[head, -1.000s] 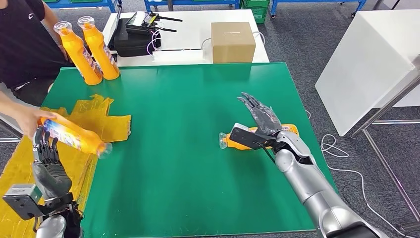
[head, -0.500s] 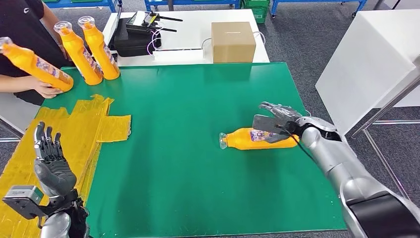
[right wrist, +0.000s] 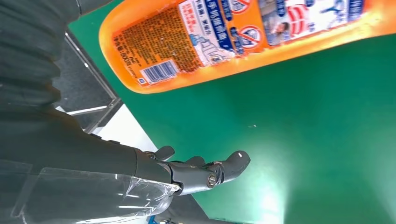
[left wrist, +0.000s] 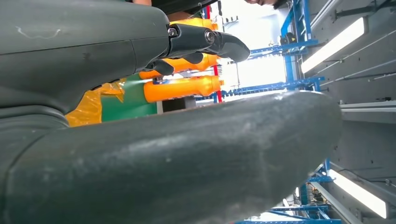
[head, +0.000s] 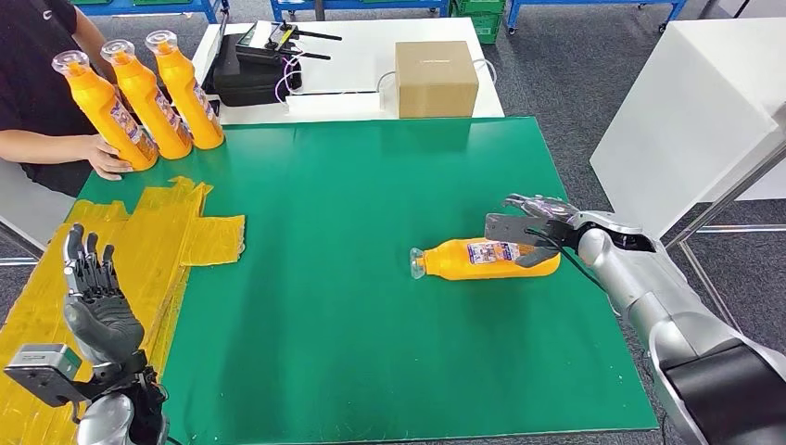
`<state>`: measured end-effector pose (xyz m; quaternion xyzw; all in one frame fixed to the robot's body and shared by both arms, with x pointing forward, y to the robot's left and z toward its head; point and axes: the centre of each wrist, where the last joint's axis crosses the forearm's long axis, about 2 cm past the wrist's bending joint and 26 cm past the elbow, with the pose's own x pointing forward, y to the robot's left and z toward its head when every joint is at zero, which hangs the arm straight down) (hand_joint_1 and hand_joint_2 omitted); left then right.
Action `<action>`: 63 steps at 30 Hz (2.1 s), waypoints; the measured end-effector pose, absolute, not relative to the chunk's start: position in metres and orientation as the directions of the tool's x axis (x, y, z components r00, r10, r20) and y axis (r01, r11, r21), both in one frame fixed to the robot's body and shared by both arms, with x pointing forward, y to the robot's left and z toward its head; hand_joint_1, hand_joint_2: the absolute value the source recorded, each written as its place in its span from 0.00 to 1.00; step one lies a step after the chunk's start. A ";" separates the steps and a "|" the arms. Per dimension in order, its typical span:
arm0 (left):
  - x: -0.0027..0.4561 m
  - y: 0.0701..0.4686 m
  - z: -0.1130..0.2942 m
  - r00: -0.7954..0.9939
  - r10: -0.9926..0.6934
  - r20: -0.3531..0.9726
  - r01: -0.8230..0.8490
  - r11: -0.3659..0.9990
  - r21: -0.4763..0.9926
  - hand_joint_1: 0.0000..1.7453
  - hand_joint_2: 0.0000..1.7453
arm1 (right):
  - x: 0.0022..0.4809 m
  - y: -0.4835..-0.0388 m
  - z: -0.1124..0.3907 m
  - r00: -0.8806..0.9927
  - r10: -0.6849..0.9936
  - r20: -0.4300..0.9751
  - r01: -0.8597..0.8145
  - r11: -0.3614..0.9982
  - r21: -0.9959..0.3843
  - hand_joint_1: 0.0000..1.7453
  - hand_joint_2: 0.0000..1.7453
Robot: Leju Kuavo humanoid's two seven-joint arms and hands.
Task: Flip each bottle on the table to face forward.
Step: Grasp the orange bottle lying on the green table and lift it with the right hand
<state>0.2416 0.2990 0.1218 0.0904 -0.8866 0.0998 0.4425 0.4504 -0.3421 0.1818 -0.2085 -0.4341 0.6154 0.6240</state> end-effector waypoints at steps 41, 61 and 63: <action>0.263 0.280 0.129 -0.603 0.026 0.797 -0.160 0.975 -0.153 0.00 0.00 | 0.418 -0.298 0.112 -0.116 0.981 0.156 -0.701 0.030 -0.712 1.00 1.00; 0.261 0.280 0.126 -0.597 0.032 0.801 -0.159 0.975 -0.157 0.00 0.00 | 0.418 -0.298 0.112 -0.111 0.979 0.169 -0.694 0.046 -0.718 1.00 1.00; 0.261 0.280 0.126 -0.593 0.040 0.804 -0.155 0.975 -0.162 0.00 0.00 | 0.417 -0.298 0.111 -0.111 0.976 0.186 -0.684 0.061 -0.727 1.00 1.00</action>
